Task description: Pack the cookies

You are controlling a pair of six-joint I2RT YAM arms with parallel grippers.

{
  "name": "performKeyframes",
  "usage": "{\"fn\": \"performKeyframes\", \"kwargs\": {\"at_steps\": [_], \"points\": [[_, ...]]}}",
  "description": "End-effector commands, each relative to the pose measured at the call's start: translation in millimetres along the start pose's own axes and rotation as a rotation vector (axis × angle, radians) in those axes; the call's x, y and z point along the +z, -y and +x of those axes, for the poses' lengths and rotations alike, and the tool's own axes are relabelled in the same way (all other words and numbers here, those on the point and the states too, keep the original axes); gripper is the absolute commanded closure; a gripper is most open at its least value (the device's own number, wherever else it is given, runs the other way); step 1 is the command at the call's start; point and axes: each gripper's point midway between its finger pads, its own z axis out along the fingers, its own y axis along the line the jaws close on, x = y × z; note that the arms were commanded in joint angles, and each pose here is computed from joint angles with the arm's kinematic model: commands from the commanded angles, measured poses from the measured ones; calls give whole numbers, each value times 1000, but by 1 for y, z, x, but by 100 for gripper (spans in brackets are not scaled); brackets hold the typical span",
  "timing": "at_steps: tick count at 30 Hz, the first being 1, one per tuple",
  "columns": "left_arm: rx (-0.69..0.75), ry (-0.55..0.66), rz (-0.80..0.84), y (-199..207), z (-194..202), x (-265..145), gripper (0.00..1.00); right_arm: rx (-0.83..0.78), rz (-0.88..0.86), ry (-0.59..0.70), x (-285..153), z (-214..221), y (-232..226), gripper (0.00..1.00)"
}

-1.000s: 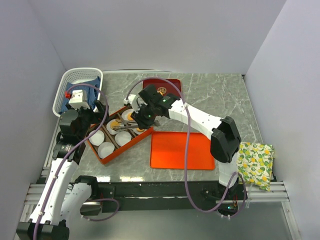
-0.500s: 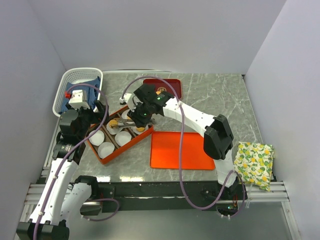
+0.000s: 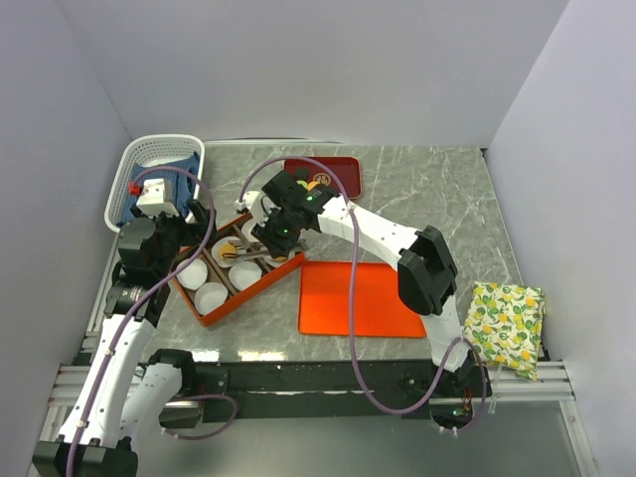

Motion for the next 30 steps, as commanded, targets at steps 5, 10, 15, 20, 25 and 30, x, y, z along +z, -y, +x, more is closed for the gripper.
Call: {"fn": "performKeyframes", "kwargs": {"at_steps": [5,10,15,20,25,30], "points": [[20,49,2,0,-12,-2,4,-26,24,64,-13,-25,1,52],[20,49,2,0,-12,-2,3,-27,20,67,-14,-26,0,50],[20,46,1,0,-11,-2,4,-32,27,73,-18,-27,1,46],[20,46,1,0,-11,-2,4,-33,30,84,-24,-31,0,47],[20,46,1,0,-11,-1,3,-55,52,122,-44,-43,0,48],[20,44,1,0,-10,-1,4,-73,74,154,-63,-50,-1,49]]}}
